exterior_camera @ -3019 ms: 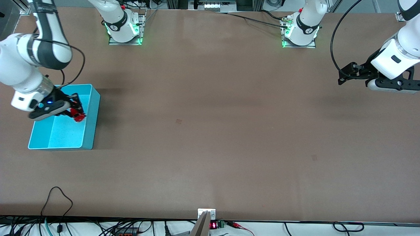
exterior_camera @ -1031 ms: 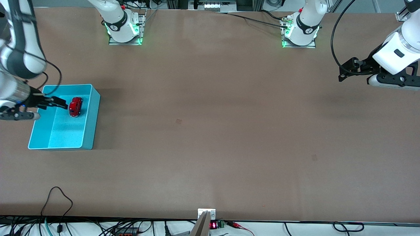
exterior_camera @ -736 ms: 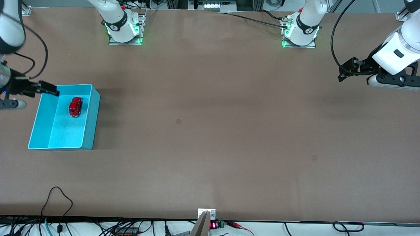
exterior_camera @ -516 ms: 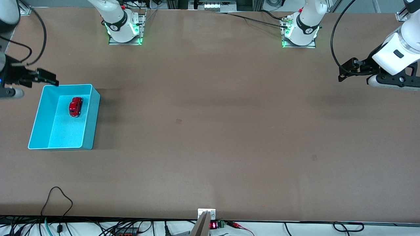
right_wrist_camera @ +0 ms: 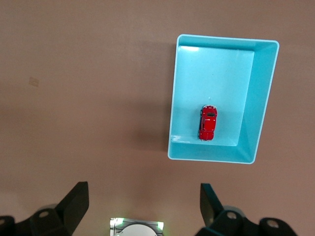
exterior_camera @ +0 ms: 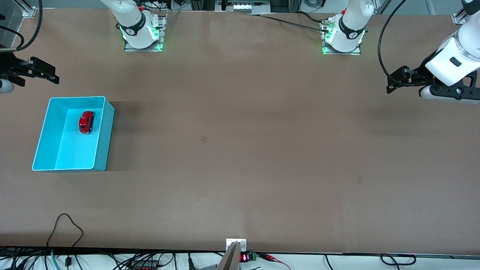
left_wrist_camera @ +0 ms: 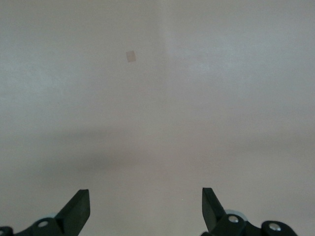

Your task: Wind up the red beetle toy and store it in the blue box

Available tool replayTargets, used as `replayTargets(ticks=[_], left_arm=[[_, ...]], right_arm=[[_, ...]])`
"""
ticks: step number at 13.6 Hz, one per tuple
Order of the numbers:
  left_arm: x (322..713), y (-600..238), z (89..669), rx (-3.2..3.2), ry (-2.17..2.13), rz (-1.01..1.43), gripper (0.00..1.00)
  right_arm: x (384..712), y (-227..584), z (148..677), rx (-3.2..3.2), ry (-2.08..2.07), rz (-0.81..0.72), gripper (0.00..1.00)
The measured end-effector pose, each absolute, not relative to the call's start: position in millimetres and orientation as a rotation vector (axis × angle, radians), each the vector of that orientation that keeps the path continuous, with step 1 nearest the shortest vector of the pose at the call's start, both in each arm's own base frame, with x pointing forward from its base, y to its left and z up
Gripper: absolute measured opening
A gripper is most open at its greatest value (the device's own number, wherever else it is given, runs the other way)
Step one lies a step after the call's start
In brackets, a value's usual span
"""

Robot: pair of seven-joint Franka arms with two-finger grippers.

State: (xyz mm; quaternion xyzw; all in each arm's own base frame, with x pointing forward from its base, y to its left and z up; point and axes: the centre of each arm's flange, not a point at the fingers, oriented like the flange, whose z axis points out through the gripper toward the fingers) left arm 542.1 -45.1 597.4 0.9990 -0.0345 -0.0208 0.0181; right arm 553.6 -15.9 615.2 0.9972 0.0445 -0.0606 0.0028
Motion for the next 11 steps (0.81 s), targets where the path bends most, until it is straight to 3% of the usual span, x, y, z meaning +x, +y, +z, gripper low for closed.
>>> replayTargets(ticks=[11], left_arm=[[542.1, -45.0, 597.5, 3.103, -0.113, -0.064, 1.00]], right_arm=[[556.9, -13.9, 611.0, 3.124, 0.112, -0.197, 1.00]])
